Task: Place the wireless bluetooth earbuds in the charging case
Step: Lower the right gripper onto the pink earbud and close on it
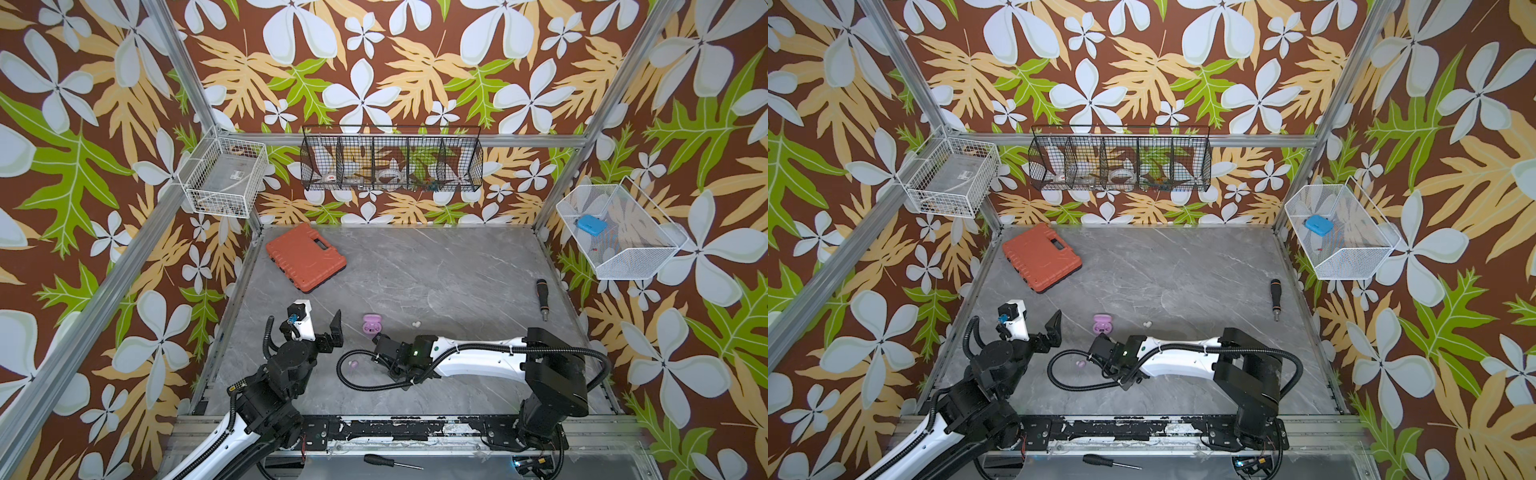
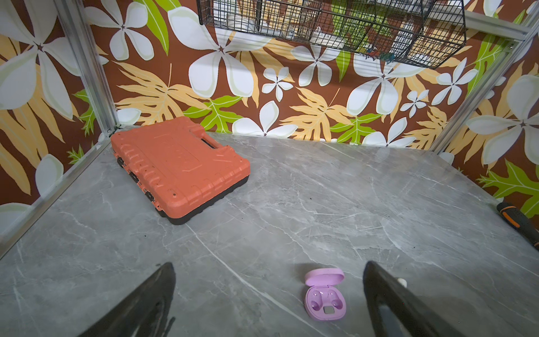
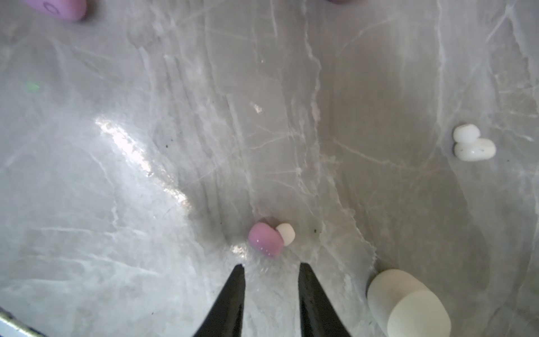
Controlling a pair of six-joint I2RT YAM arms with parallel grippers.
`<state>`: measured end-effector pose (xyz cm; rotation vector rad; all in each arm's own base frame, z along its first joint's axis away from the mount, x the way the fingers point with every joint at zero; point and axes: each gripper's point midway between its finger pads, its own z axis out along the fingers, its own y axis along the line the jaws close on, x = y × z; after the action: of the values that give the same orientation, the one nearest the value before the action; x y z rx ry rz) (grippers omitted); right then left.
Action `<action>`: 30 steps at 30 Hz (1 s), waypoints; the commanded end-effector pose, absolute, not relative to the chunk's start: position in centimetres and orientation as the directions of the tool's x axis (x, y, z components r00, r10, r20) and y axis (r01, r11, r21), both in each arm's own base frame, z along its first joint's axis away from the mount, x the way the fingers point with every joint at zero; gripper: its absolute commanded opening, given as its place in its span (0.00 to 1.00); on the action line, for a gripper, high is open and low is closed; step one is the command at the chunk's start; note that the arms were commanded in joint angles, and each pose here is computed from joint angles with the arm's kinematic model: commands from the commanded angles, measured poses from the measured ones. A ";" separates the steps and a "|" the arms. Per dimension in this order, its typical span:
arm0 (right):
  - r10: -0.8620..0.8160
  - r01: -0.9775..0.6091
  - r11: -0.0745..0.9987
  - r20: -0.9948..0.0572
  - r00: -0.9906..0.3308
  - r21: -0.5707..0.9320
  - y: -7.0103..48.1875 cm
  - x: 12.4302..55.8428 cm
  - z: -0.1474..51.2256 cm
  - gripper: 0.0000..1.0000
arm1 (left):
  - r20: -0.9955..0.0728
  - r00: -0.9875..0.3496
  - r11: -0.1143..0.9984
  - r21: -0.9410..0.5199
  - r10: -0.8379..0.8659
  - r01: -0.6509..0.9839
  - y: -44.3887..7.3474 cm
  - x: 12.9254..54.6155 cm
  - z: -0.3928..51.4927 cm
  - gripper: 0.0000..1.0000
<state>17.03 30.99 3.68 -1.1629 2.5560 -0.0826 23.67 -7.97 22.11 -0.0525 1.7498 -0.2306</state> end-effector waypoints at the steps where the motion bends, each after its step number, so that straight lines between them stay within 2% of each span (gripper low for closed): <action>1: -0.779 -0.749 0.624 -0.256 -0.572 -0.224 30.9 17.1 3.7 0.32 | -0.971 -0.168 0.978 -0.188 -0.172 0.087 -7.8 23.8 22.7 1.00; 14: -0.828 -0.778 0.559 -0.239 -0.507 -0.286 31.1 17.4 3.6 0.31 | -0.972 -0.173 0.980 -0.177 -0.160 0.086 -7.8 23.8 22.5 1.00; 30: -0.862 -0.812 0.506 -0.209 -0.462 -0.291 31.4 17.1 2.8 0.28 | -0.972 -0.173 0.981 -0.174 -0.157 0.088 -7.9 23.9 22.5 1.00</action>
<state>17.07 31.67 2.81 -1.3805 2.4368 -0.1866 23.73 -7.96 21.81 -0.0378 1.7570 -0.2116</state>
